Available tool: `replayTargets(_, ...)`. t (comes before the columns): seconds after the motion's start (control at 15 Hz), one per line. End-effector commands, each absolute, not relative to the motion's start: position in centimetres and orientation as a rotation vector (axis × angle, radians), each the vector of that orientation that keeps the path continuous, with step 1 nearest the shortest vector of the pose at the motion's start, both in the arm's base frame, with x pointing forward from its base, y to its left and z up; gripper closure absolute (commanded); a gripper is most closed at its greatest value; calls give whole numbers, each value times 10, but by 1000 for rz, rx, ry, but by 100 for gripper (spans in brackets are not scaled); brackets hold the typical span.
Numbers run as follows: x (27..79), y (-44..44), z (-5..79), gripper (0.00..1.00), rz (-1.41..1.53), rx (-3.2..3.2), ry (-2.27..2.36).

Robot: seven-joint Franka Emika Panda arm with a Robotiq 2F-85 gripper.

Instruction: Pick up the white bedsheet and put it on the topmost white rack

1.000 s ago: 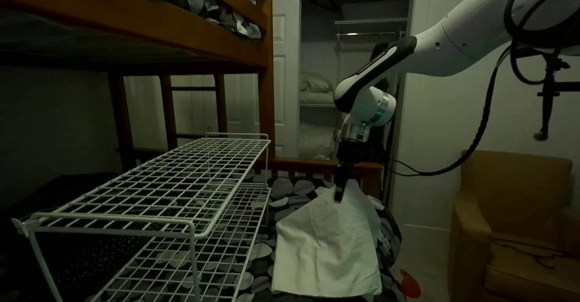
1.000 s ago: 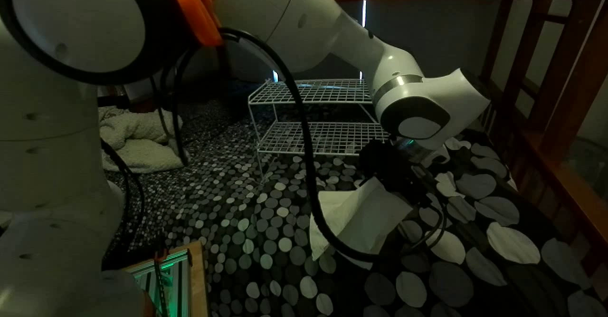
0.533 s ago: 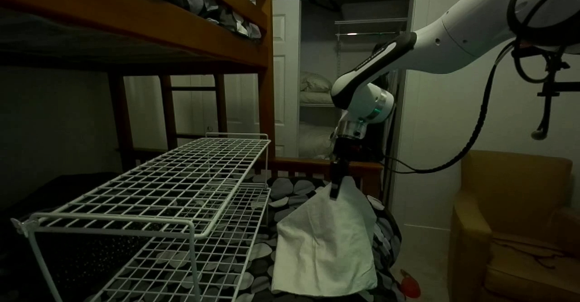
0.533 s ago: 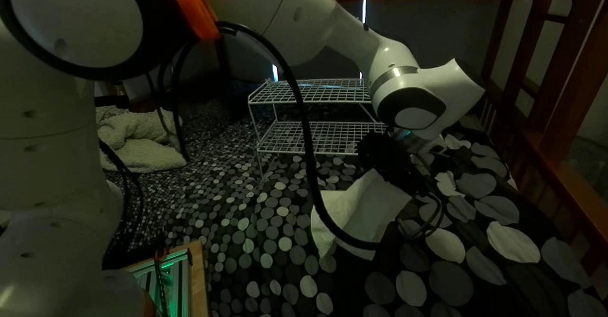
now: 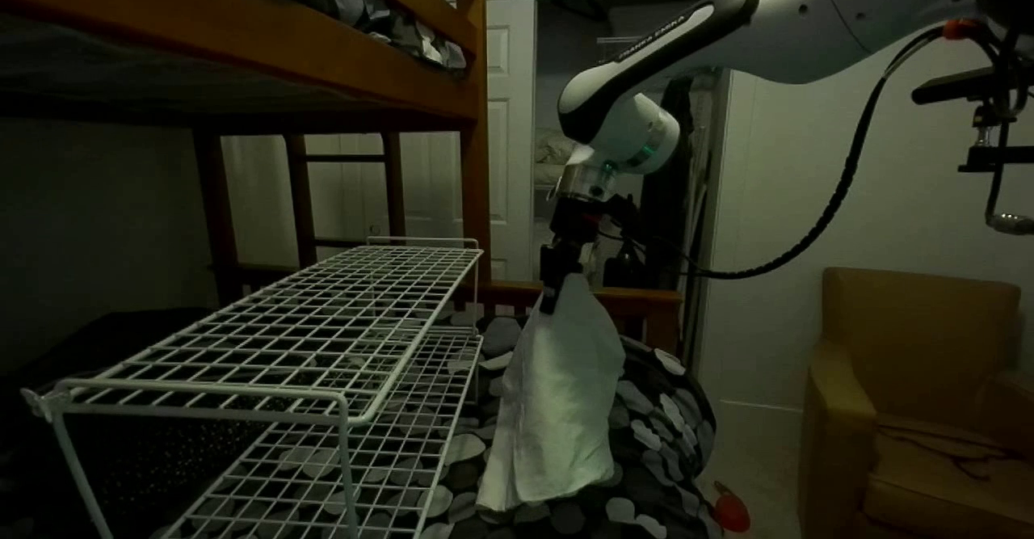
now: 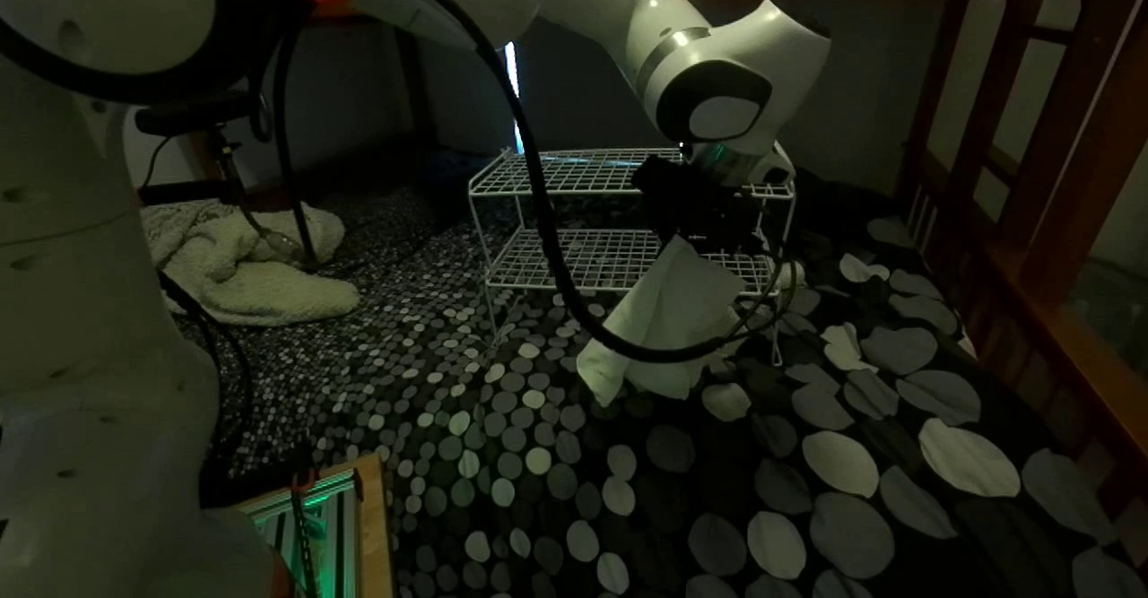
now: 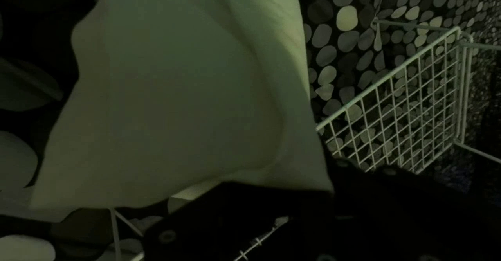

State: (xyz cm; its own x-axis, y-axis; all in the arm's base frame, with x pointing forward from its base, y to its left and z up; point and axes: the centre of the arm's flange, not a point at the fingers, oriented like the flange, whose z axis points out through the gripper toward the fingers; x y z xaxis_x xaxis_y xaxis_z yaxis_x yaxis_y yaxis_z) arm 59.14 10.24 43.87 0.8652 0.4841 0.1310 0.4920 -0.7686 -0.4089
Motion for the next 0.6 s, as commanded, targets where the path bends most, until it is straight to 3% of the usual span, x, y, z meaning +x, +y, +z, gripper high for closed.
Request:
replayTargets(0.0, 580, 110, 470, 99, -59, -2690, -652)
replayTargets(0.53, 582, 116, 485, 99, -126, -2676, -659)
